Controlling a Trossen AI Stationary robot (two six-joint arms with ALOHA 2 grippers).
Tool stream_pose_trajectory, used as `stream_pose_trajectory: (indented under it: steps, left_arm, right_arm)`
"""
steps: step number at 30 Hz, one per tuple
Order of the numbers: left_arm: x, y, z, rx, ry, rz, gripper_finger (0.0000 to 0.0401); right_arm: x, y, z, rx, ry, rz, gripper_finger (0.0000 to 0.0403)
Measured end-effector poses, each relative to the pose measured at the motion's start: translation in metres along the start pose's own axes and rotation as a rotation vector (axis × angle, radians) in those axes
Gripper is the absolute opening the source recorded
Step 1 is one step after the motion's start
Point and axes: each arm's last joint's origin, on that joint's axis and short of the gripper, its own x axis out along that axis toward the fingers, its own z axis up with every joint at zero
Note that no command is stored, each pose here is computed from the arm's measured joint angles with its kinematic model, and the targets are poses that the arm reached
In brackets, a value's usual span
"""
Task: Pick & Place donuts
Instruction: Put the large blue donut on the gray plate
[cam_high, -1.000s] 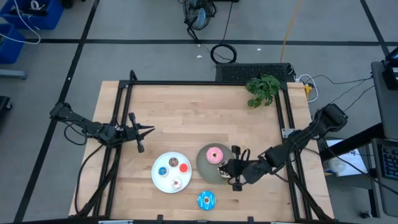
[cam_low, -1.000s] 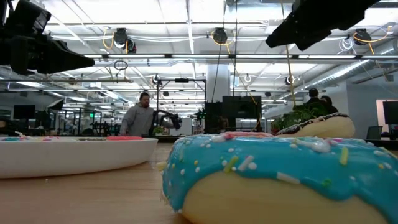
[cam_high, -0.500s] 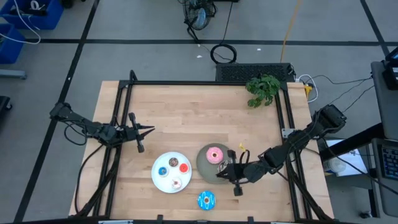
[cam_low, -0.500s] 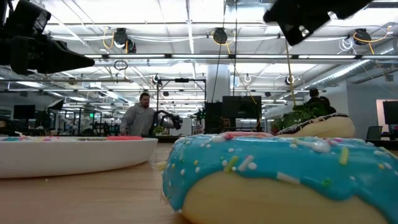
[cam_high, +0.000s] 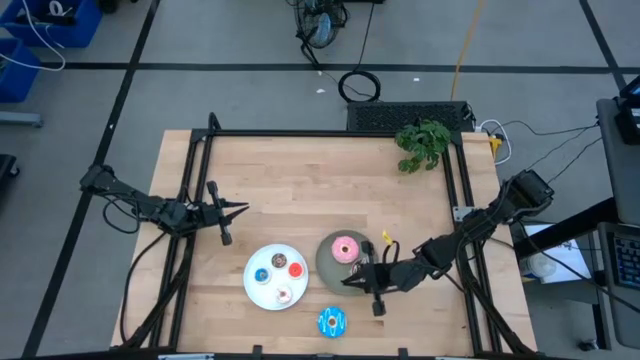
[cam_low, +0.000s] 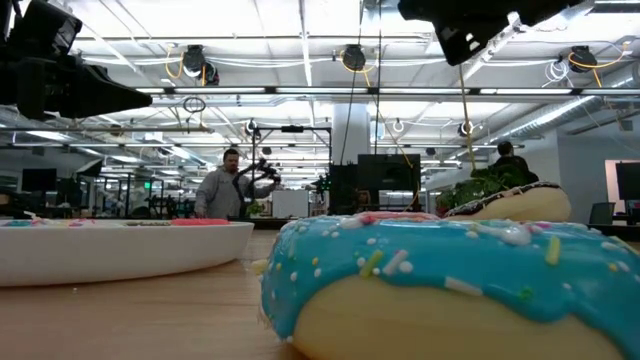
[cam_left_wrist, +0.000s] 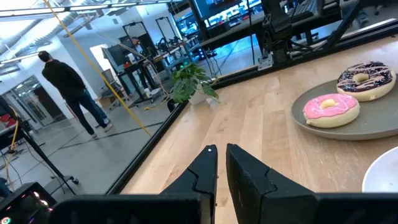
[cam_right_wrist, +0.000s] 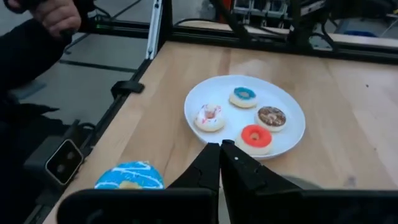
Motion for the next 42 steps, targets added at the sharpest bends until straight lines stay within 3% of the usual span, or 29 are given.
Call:
stream_pose_trajectory:
  steps: [7, 11, 18, 23, 29, 37, 42]
  left_arm:
    - [0.0, 0.0, 0.0, 0.0, 0.0, 0.0, 0.0042]
    - [0.0, 0.0, 0.0, 0.001, 0.0, 0.0, 0.0042]
    - [0.0, 0.0, 0.0, -0.001, -0.003, 0.002, 0.0042]
    - [0.0, 0.0, 0.0, -0.002, -0.003, 0.002, 0.0042]
    - [0.0, 0.0, 0.0, -0.003, 0.004, -0.001, 0.0042]
    - [0.0, 0.0, -0.001, 0.0, 0.007, -0.002, 0.0042]
    - [0.0, 0.0, -0.001, 0.0, 0.007, -0.002, 0.0042]
  right_arm:
    - [0.003, -0.012, -0.003, 0.106, 0.038, -0.072, 0.0003]
    - [0.015, -0.011, 0.01, 0.143, 0.04, 0.019, 0.0001]
    - [0.059, 0.008, 0.036, 0.113, 0.305, 0.006, 0.0001]
    - [0.093, 0.029, 0.051, 0.088, 0.461, 0.082, 0.0001]
    - [0.11, 0.038, 0.055, 0.109, 0.624, 0.141, 0.0007]
    - [0.11, 0.039, 0.057, 0.166, 0.628, 0.123, 0.0092]
    - [0.109, 0.042, 0.056, 0.101, 0.612, 0.125, 0.0156]
